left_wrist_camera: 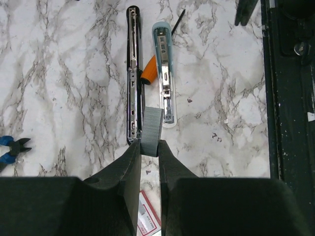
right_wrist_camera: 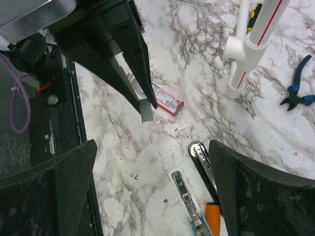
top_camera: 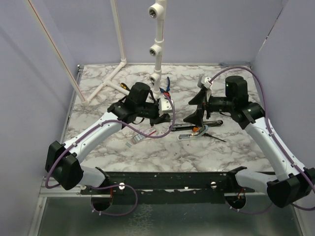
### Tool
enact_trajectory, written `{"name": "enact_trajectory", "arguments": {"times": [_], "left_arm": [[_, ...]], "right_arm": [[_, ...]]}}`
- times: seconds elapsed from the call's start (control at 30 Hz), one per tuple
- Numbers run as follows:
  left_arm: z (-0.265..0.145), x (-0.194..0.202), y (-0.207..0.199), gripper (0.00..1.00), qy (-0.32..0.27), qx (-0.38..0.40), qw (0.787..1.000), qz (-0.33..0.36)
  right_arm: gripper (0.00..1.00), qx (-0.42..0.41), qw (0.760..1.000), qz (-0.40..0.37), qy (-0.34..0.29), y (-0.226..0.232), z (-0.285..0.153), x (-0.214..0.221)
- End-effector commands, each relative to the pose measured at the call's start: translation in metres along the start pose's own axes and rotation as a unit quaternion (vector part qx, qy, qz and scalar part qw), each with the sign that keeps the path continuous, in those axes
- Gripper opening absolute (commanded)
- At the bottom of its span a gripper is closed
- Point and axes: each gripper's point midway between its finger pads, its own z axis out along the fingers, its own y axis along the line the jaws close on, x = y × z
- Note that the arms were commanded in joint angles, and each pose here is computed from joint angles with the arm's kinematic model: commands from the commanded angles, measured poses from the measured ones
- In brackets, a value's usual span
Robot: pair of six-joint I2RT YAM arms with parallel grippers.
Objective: Load the staples into the stapler
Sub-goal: Pick up the staple from the center of the board.
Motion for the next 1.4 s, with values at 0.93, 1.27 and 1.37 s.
{"name": "enact_trajectory", "arguments": {"times": [0.93, 1.27, 1.37], "left_arm": [[0.027, 0.006, 0.007, 0.0, 0.016, -0.04, 0.999, 0.018], [0.031, 0.008, 0.005, 0.0, 0.02, -0.038, 0.999, 0.018], [0.03, 0.009, 0.005, 0.0, 0.021, -0.039, 0.999, 0.017]], "right_arm": [[0.58, -0.05, 0.986, -0.158, -0.014, -0.003, 0.04, 0.044], [0.46, -0.062, 0.988, -0.143, -0.017, -0.001, 0.045, 0.042], [0.45, -0.063, 0.988, -0.142, -0.013, -0.002, 0.046, 0.046]]}}
